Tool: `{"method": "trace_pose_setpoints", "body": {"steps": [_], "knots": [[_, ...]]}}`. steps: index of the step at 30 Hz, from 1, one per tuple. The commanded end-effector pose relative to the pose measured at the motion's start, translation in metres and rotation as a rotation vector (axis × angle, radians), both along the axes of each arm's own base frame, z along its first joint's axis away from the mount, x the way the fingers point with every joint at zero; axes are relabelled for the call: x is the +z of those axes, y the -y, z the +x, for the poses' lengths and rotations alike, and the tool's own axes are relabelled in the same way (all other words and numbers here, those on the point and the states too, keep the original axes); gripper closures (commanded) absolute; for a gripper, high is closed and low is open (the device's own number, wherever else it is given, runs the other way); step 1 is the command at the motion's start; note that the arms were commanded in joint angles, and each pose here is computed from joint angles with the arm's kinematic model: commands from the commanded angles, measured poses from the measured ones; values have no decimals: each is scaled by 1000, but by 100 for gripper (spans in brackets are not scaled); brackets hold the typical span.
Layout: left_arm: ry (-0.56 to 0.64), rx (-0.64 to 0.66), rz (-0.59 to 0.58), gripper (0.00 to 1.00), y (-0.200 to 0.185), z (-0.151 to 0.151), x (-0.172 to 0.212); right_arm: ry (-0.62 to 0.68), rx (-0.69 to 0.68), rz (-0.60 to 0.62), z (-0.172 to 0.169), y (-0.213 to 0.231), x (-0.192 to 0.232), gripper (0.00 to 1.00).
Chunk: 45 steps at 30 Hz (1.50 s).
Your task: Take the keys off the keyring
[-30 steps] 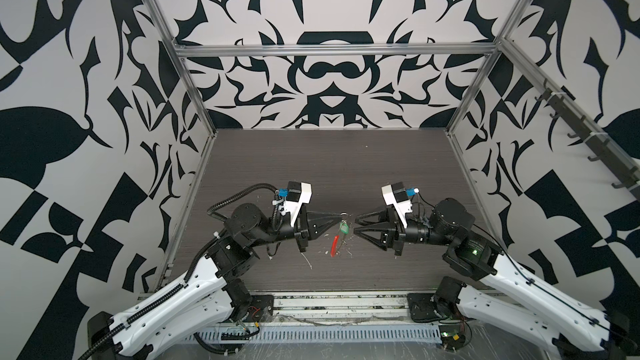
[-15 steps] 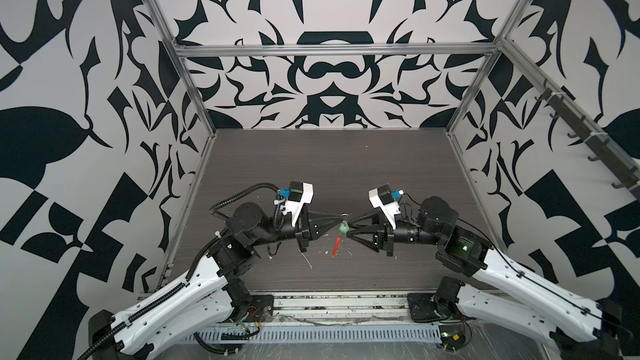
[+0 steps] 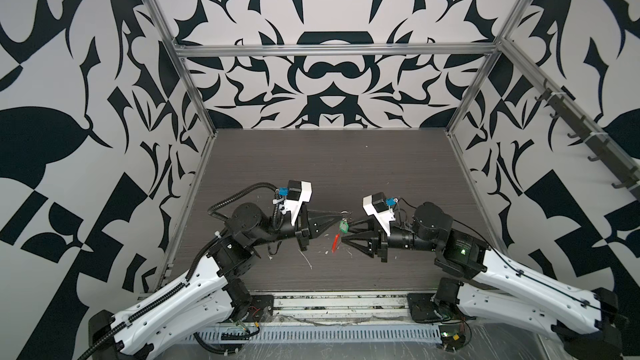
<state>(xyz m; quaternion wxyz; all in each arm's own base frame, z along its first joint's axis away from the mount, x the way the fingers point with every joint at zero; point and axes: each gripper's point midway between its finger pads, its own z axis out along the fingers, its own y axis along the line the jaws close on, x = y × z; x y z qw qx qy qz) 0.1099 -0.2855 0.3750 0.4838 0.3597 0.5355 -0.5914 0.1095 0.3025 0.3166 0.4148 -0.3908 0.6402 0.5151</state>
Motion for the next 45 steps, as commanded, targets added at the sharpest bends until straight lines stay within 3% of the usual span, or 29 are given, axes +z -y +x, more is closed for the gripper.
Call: {"method": "trace_pose_setpoints", "body": {"steps": [1,9,27,35,45], "knots": [[19,1,-40,100,-3,-2,10,89,-38,85,6,-1,38,62],[13,-1,-40,100,-1,-1,8,98,-62,93,13,-6,42,66],[24,35,-26,100,-8,-1,6,54,-85,43,8,8,35,100],[39,26,-17,100,-10,-5,4,39,-70,37,3,11,35,100],[35,68,-6,100,-15,-1,2,68,-153,29,10,25,36,100]]}}
